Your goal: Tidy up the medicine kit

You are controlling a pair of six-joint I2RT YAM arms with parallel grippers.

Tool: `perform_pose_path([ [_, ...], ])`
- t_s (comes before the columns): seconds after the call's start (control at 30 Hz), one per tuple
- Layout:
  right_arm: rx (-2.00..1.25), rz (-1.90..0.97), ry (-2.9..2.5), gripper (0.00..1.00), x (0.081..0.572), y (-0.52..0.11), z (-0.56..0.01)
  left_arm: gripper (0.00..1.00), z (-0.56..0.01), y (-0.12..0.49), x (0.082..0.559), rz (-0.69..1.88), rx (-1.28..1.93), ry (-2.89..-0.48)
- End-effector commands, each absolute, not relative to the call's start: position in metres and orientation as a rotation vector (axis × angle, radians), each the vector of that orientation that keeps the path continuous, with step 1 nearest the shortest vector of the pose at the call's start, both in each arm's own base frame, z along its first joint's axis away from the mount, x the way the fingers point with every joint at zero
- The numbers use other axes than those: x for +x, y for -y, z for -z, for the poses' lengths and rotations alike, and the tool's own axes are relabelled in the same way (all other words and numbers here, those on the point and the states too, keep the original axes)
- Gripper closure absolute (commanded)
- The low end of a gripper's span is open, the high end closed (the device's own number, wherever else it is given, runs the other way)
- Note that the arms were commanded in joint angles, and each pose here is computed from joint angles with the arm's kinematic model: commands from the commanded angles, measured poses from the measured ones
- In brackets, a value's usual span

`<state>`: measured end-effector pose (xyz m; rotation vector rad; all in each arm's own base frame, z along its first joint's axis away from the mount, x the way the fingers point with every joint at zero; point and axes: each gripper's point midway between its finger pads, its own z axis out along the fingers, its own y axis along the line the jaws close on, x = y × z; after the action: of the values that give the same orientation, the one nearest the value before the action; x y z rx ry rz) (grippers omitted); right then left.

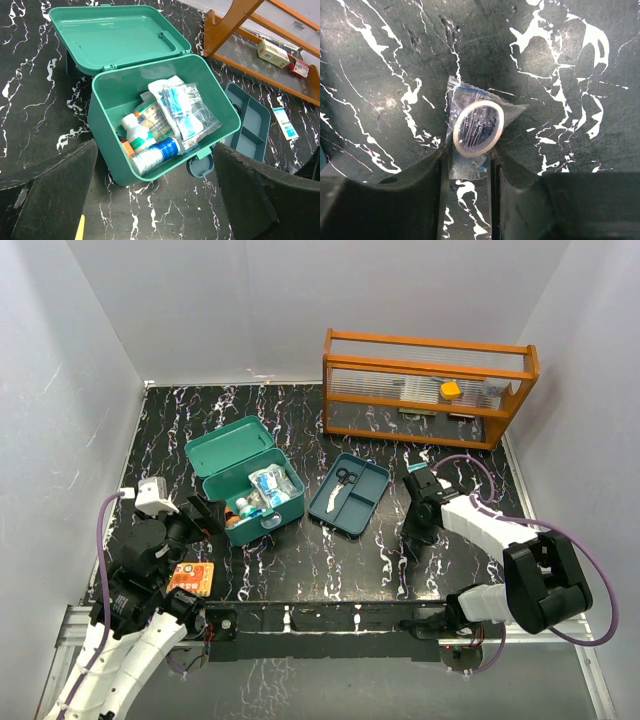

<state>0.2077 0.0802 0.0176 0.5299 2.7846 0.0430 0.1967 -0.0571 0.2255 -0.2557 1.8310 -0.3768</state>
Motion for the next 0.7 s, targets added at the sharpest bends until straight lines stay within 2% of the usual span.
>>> perform_pose_path([
  [0.0, 0.515, 0.001, -2.728, 0.74, 0.223, -0.082, -0.024, 0.01, -0.229, 0.053, 0.198, 0.355, -0.27, -1.825],
  [0.3, 0.418, -0.119, -2.599, 0.76, 0.246, -0.125, -0.065, 0.01, -0.236, 0.082, 0.196, 0.496, -0.137, -1.811],
  [0.5, 0.366, -0.213, -2.527, 0.75, 0.264, -0.171, -0.092, 0.01, -0.234, 0.08, 0.197, 0.476, -0.146, -1.828],
  [0.67, 0.384, -0.267, -2.512, 0.74, 0.274, -0.204, -0.091, 0.01, -0.232, 0.079, 0.198, 0.47, -0.15, -1.833],
])
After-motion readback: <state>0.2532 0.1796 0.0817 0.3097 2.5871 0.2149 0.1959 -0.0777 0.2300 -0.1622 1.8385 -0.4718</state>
